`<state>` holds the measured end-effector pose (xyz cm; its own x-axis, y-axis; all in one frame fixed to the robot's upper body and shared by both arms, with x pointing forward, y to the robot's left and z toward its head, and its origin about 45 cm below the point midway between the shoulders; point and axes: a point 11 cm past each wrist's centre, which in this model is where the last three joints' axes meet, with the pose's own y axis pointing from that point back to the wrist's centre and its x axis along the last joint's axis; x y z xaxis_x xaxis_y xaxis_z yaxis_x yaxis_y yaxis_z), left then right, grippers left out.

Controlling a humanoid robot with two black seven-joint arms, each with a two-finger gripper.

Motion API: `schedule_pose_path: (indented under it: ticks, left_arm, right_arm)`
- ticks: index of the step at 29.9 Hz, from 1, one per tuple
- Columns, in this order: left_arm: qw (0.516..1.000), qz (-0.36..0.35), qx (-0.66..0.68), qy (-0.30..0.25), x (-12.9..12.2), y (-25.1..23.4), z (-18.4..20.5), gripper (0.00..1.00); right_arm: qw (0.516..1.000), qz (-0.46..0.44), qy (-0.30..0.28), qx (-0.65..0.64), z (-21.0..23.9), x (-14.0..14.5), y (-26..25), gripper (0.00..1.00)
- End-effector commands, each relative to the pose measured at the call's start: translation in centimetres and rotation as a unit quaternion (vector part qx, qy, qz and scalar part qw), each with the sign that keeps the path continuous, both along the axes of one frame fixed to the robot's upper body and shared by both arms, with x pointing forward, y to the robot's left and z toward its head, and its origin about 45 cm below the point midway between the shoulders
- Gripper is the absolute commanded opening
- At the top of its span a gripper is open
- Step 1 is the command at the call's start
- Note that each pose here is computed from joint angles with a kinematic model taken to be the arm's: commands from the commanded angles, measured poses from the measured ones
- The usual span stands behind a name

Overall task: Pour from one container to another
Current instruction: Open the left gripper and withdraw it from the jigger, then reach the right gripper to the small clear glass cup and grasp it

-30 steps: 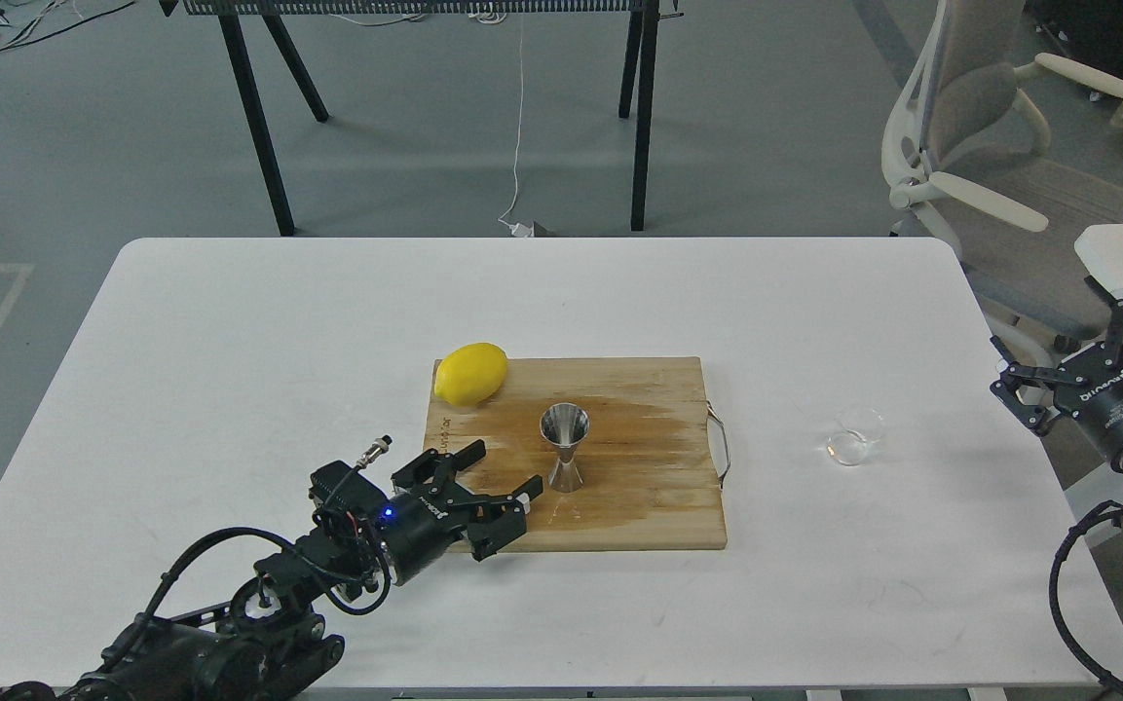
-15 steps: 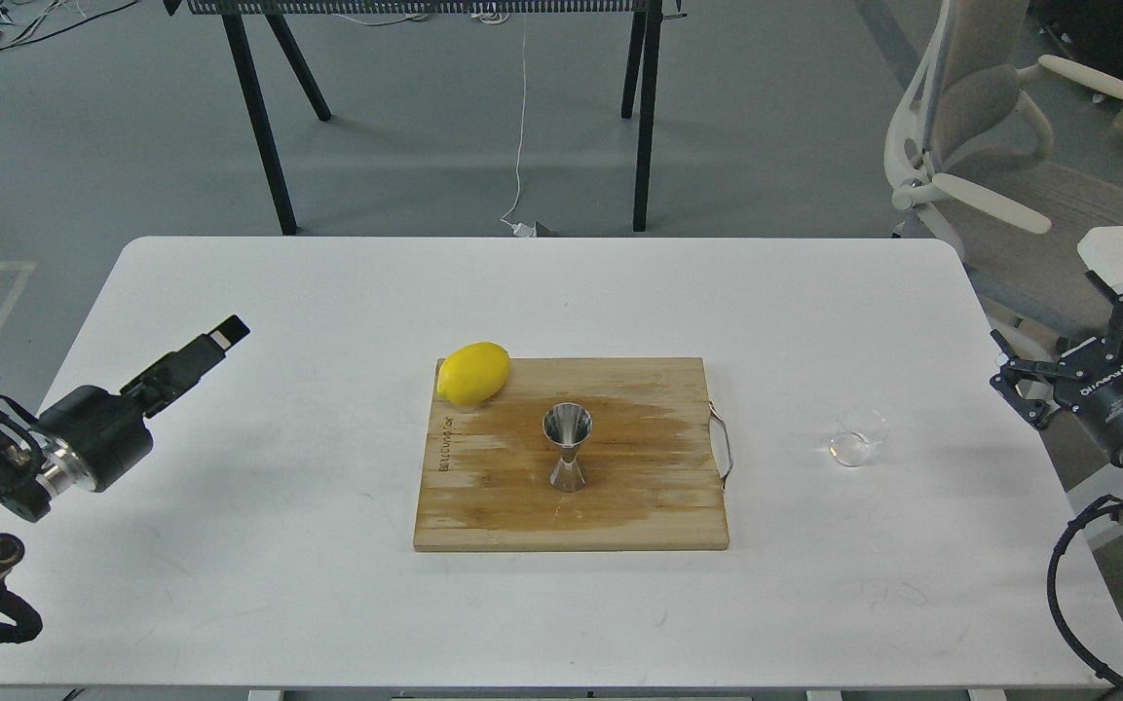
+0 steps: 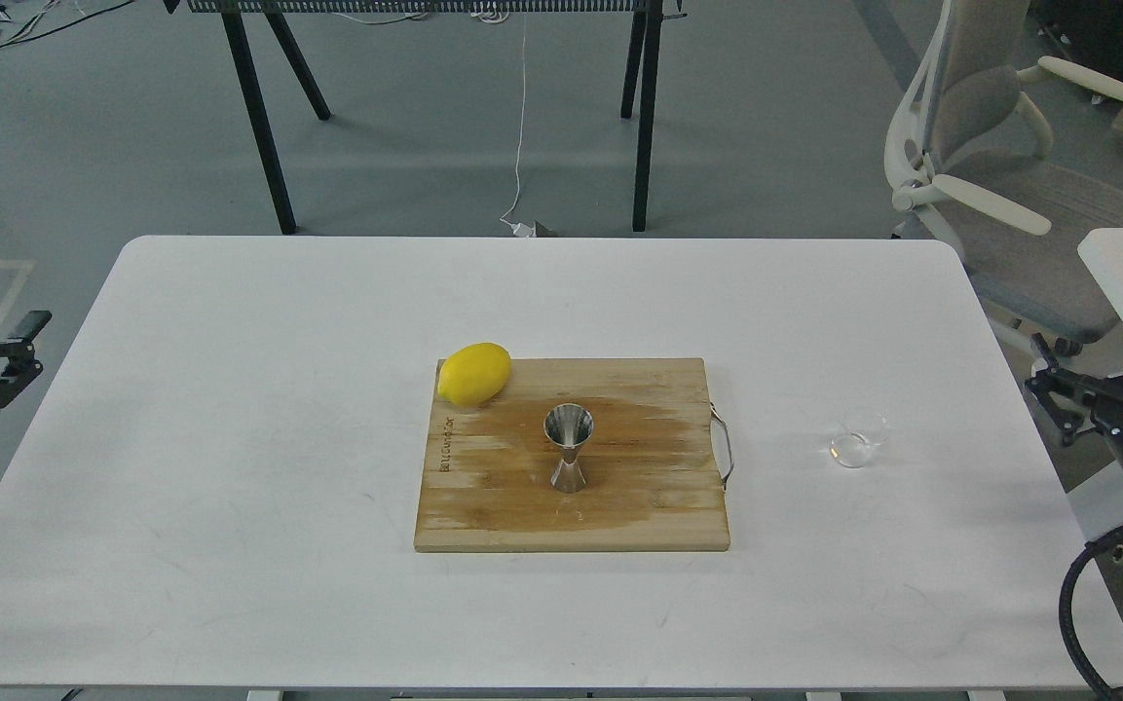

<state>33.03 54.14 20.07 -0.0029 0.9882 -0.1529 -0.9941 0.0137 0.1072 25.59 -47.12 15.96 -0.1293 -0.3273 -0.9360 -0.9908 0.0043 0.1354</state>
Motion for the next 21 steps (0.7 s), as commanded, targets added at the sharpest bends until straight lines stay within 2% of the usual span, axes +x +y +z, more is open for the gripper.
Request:
schedule_pose_path:
  ticks: [1,4,5,9,15,21]
  left_arm:
    - [1.000,-0.001,-0.027,-0.015,1.1,-1.4,-0.2,1.00]
    - [0.998,-0.003,-0.052,-0.022,1.7,-2.7,-0.9,1.00]
    - [0.998,0.000,-0.056,-0.022,1.6,-2.6,-1.0,1.00]
    - [0.998,0.009,-0.064,-0.021,1.4,-2.4,-1.3,1.00]
    - [0.998,0.007,-0.066,-0.019,1.4,-2.7,-1.5,1.00]
    - [0.998,0.007,-0.066,-0.017,1.3,-2.7,-1.7,1.00]
  right_arm:
    - [0.999,0.002,0.039,0.034,-0.2,-3.9,0.2,0.99]
    - [0.997,0.013,0.066,0.048,-0.8,-6.1,1.2,0.99]
    - [0.996,0.020,0.065,0.054,-0.8,-6.2,1.8,0.99]
    - [0.988,0.015,0.142,0.052,-2.4,-6.1,2.4,0.99]
    - [0.968,0.050,0.238,0.059,-4.4,-1.9,6.7,0.99]
    - [0.951,0.075,0.296,0.045,-6.5,0.2,9.7,0.99]
